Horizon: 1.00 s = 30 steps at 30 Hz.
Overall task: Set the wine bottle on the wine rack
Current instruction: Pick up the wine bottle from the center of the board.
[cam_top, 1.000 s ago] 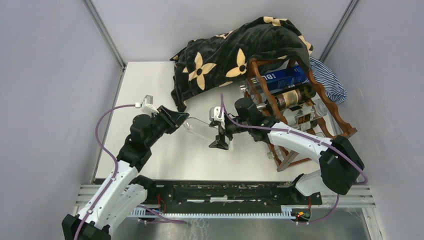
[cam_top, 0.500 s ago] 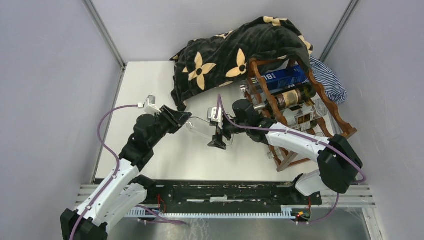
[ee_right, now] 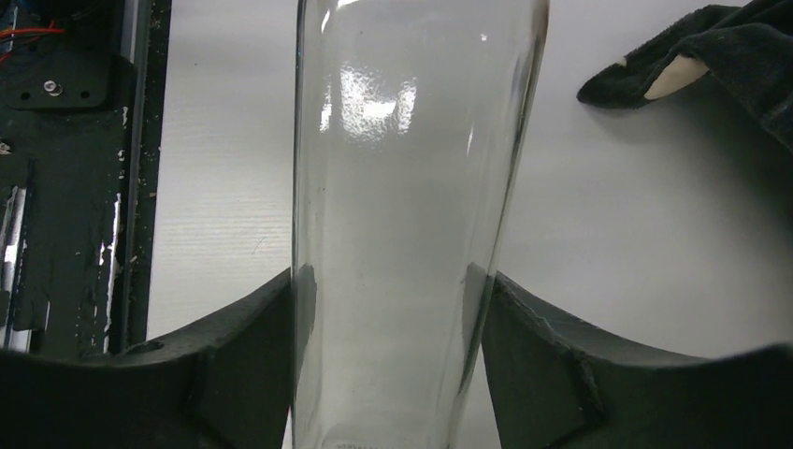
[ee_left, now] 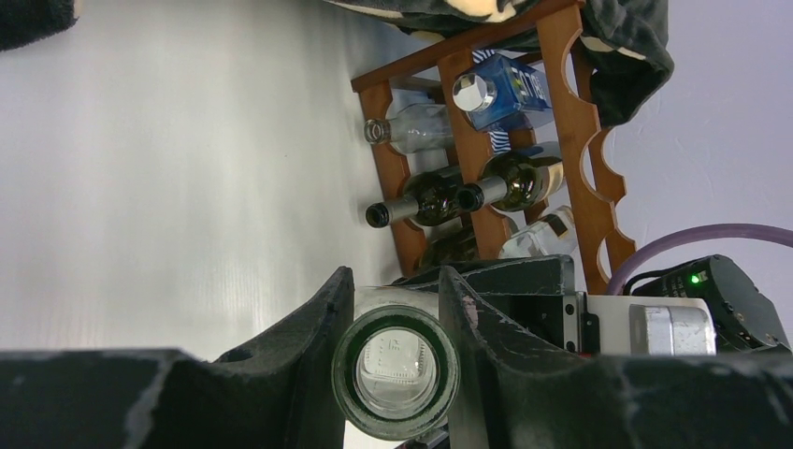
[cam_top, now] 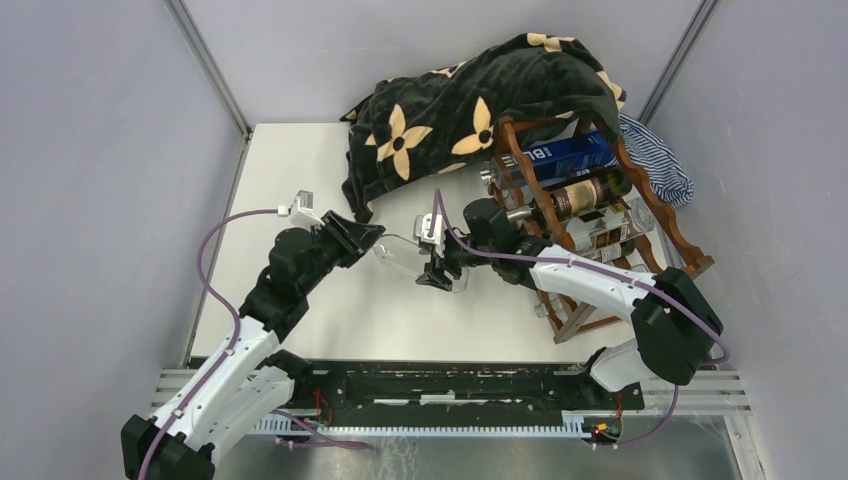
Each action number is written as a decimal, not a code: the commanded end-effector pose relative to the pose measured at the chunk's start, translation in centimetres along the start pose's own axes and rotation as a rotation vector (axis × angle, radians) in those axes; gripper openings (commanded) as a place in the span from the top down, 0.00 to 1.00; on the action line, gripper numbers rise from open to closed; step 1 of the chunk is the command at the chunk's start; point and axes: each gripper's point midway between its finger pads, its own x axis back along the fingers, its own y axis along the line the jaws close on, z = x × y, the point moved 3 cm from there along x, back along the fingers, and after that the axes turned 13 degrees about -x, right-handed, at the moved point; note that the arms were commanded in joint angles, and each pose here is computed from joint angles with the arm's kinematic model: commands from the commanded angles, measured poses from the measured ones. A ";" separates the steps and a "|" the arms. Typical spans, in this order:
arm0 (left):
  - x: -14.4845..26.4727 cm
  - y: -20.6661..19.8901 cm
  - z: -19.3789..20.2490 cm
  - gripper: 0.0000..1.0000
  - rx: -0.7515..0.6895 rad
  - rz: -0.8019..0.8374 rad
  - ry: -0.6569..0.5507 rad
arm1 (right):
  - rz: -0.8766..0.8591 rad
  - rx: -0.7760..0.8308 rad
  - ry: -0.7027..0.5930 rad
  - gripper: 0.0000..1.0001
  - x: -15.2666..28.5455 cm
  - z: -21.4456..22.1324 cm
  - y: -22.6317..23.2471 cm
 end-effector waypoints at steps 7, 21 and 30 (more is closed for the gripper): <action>0.4 -4.1 -3.6 0.97 0.047 0.142 -0.118 | -0.039 0.031 -0.004 0.81 -0.5 -0.4 0.2; 4.8 -0.3 -2.3 0.08 -0.302 -0.153 0.097 | -0.222 0.100 -0.065 1.00 1.5 -1.4 1.0; 8.3 -2.6 -3.0 0.02 -0.478 -0.043 0.154 | -0.306 0.385 0.019 1.00 2.4 0.6 1.6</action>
